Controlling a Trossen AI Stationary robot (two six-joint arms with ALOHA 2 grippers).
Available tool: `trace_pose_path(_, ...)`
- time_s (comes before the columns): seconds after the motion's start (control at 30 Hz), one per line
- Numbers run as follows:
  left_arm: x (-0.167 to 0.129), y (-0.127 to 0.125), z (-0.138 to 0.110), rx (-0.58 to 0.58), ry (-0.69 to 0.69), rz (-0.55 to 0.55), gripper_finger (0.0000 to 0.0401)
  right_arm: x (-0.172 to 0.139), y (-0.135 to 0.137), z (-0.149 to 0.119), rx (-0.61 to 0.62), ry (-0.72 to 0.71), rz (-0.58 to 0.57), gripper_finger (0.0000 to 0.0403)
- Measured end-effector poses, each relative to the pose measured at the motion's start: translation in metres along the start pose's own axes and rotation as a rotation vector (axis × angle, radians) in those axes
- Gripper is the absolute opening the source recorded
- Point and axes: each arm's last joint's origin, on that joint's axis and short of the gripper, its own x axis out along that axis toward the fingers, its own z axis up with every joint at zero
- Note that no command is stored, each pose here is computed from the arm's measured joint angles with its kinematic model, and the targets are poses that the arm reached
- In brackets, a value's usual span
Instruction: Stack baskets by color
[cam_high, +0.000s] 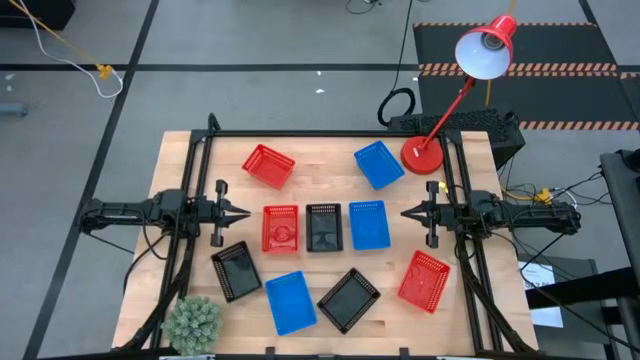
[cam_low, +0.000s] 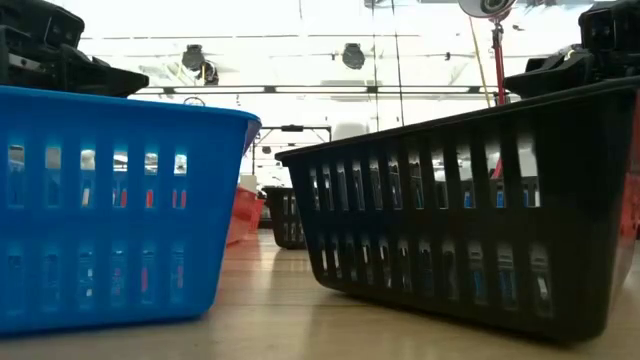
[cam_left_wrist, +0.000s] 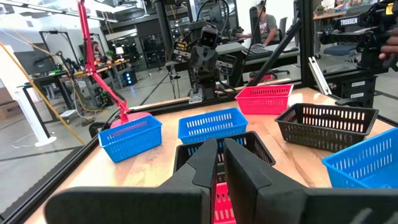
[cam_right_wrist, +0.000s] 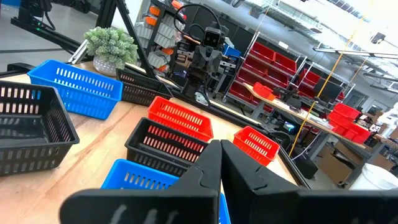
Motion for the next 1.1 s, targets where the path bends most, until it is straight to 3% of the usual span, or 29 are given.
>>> trace_pose_path(0.17, 0.0, 0.0, 0.0, 0.0, -0.001, 0.001, 0.0033, 0.0, 0.0, 0.0, 0.005, 0.0, 0.0, 0.0)
trace_pose_path(0.6, 0.0, 0.0, 0.0, 0.0, 0.0, 0.0, 0.0033, 0.0, -0.001, 0.003, 0.238, -0.028, -0.01, 0.0)
trace_pose_path(0.97, 0.0, 0.0, 0.001, 0.0, -0.012, 0.003, 0.0033, 0.001, -0.002, 0.004, 0.341, -0.028, -0.008, 0.0)
trace_pose_path(1.1, 0.0, 0.0, 0.002, 0.004, -0.02, 0.005, 0.0033, 0.001, -0.011, 0.023, 0.371, -0.055, -0.014, 0.0)
